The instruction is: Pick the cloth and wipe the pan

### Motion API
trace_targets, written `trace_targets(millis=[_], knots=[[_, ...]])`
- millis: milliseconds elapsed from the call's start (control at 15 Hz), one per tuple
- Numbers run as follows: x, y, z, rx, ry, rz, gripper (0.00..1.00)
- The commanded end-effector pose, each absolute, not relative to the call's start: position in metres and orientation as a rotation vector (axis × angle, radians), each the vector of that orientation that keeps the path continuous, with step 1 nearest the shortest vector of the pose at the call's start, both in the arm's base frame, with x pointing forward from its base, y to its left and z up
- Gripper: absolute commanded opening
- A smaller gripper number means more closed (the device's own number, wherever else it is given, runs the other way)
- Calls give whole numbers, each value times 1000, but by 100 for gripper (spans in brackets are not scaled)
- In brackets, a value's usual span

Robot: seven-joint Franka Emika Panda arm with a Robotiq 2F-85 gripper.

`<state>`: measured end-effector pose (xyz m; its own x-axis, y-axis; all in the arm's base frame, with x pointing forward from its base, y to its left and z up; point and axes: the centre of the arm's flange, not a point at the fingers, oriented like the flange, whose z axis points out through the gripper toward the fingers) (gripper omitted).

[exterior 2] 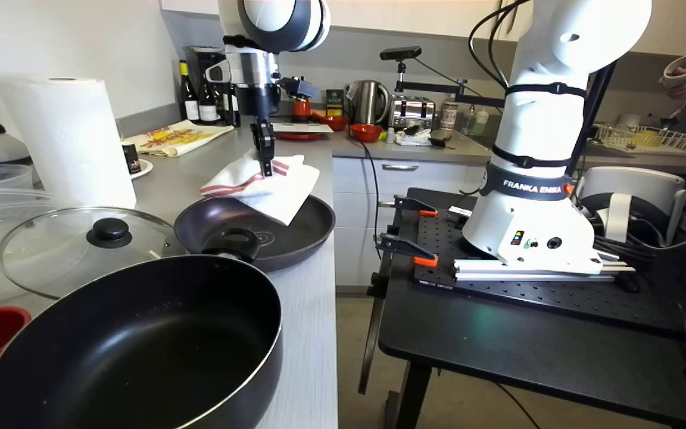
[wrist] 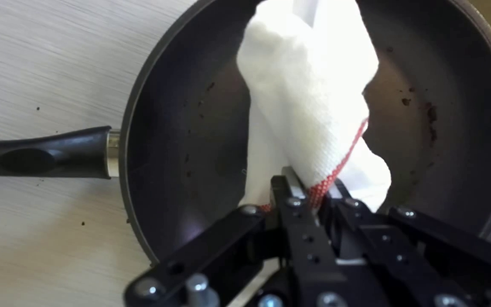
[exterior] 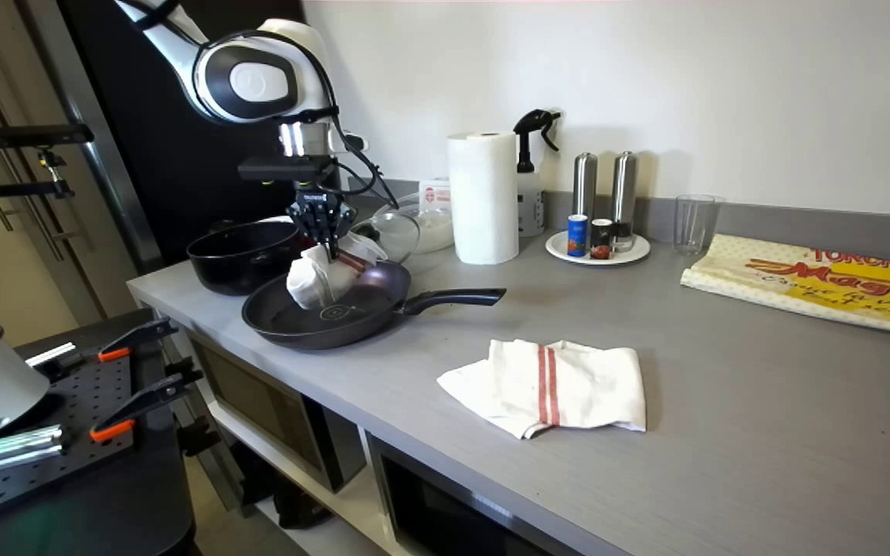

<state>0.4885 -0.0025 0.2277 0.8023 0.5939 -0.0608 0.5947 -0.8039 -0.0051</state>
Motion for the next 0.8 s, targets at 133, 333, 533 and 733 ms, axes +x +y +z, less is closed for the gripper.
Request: trace_targets(millis=[133, 333, 533, 733], knots=[[487, 3, 221, 2958, 997, -96, 3], [488, 9, 207, 2950, 1021, -111, 3], [488, 15, 188, 2946, 1048, -135, 3], [486, 20, 166, 2936, 1069, -151, 3]])
